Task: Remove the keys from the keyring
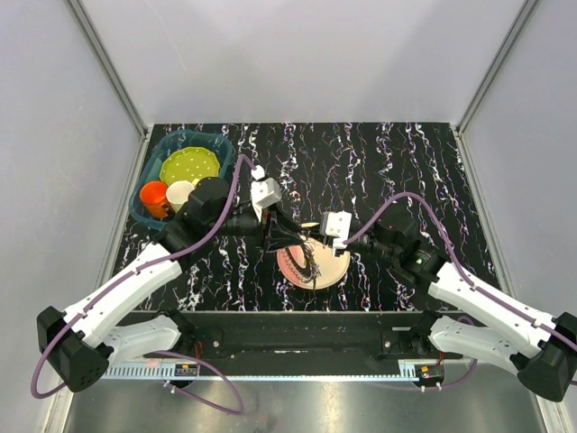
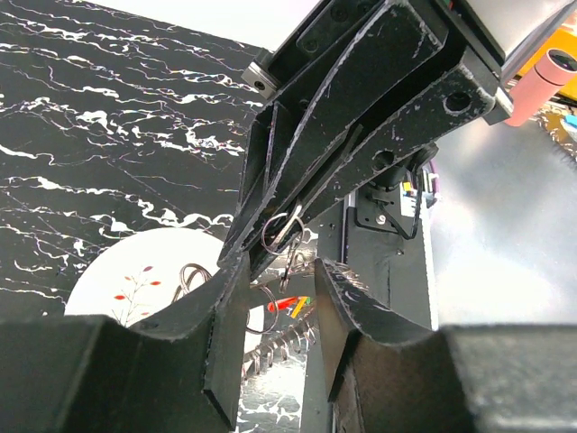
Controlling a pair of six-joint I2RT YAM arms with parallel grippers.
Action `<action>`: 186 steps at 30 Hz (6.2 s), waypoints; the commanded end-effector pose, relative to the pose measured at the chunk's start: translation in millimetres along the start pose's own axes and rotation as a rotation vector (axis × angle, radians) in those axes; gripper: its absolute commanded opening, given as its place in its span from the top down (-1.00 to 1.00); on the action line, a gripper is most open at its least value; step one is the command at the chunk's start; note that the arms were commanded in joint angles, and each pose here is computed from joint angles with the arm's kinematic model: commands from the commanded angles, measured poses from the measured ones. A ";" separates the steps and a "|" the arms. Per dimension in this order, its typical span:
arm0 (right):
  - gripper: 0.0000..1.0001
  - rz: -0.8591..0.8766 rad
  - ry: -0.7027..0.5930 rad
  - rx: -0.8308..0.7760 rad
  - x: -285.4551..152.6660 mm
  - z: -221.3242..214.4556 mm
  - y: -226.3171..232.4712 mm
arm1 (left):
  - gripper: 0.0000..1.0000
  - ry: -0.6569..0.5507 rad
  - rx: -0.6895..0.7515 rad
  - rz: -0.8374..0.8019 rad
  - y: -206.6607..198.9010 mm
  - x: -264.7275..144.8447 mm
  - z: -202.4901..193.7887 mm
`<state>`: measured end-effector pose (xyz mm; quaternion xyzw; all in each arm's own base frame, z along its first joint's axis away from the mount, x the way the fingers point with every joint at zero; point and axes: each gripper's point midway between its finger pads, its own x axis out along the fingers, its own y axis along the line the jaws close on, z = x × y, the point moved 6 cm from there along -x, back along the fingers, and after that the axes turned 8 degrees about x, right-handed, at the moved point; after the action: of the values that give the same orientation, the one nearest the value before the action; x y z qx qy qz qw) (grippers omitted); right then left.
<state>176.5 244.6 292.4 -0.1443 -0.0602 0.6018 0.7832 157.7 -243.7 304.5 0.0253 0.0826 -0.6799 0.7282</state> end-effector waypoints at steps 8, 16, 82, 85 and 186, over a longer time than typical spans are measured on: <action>1.00 -0.037 -0.146 -0.066 0.3 34.7 -9.3 | 0.47 -0.036 0.038 -0.172 -25.4 -2.9 12.2; 1.00 -0.053 -0.132 -0.073 -1.5 32.9 -10.6 | 0.45 0.025 0.041 -0.128 -26.3 -10.9 4.8; 1.00 0.019 -0.140 -0.020 6.4 23.2 -0.5 | 0.24 -0.033 0.103 -0.010 -19.1 -17.3 25.9; 1.00 0.017 -0.142 -0.022 6.5 23.3 -0.8 | 0.24 -0.028 0.091 -0.032 -20.5 -15.3 23.2; 0.75 0.022 0.082 0.688 16.3 39.6 8.9 | 1.00 0.100 0.297 0.255 9.2 -7.8 -24.9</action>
<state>172.5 261.6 276.4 0.0681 0.2418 0.5410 0.8026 161.1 -229.4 278.4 0.1612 0.0276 -0.5912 0.7898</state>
